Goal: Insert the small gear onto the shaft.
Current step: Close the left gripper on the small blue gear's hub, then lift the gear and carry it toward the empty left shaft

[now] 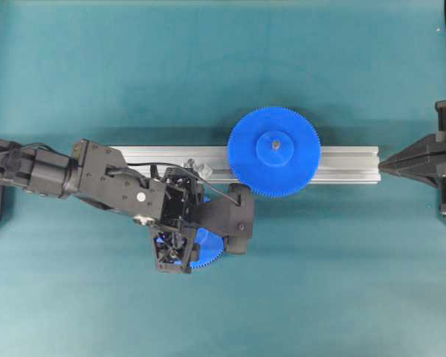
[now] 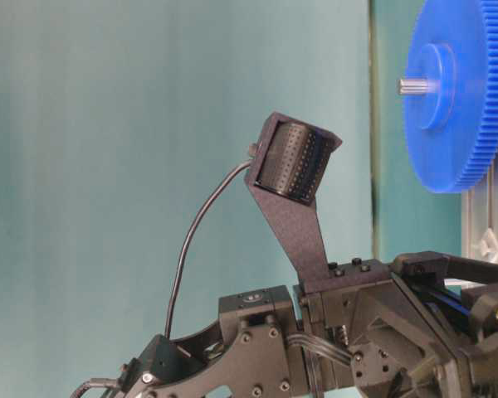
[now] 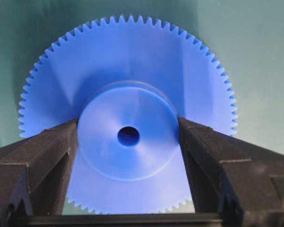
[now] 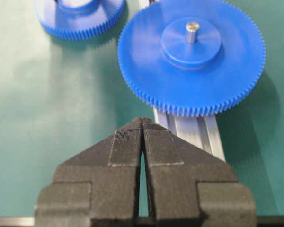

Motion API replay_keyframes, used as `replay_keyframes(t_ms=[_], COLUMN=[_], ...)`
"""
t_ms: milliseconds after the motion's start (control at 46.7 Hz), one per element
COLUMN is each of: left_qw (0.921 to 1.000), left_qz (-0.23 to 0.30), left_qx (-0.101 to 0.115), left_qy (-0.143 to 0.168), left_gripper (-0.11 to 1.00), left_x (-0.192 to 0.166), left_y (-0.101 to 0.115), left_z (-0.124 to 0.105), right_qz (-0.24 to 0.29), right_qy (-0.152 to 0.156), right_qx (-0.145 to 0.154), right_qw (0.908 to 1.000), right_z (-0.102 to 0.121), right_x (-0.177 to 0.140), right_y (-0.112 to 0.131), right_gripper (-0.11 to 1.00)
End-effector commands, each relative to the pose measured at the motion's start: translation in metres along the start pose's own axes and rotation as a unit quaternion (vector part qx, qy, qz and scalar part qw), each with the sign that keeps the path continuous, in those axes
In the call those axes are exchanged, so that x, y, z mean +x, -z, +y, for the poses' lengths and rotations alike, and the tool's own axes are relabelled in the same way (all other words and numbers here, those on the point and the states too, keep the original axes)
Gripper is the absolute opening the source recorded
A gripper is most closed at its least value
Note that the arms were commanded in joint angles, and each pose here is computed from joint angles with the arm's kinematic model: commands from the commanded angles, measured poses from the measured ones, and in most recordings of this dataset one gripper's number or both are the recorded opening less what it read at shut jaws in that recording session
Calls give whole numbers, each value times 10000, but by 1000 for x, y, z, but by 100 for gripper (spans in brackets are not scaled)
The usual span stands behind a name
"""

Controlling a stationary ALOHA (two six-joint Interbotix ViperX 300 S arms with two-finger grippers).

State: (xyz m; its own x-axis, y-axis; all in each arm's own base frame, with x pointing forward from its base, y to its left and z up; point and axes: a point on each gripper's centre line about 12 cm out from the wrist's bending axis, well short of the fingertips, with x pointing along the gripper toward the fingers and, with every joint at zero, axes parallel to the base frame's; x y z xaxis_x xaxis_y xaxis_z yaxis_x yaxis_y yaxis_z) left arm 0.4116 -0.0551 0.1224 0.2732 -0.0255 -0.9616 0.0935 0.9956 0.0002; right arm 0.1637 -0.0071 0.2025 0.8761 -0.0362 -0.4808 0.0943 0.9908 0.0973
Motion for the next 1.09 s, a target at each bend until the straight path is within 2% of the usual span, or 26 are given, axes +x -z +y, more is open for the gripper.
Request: replay_keyframes(t_ms=[0, 385, 728, 1071], left_qw=[9999, 9982, 9986, 9944], left_qz=[-169, -598, -522, -1042], left_qx=[24, 26, 4, -178], left_qy=[-1, 15, 6, -28], left_gripper=[69, 69, 69, 69], left_x=[-11, -40, -64, -110], left_y=[-7, -26, -34, -45], left_z=[-1, -1, -1, 12], right_qz=[-62, -39, -24, -16], right_qy=[-1, 3, 3, 4], right_qx=[65, 57, 65, 65], right_qw=[10000, 10000, 10000, 10000], right_z=[0, 0, 0, 0], right_x=[0, 1, 1, 1], right_y=[-4, -2, -1, 0], right_gripper=[4, 4, 4, 4])
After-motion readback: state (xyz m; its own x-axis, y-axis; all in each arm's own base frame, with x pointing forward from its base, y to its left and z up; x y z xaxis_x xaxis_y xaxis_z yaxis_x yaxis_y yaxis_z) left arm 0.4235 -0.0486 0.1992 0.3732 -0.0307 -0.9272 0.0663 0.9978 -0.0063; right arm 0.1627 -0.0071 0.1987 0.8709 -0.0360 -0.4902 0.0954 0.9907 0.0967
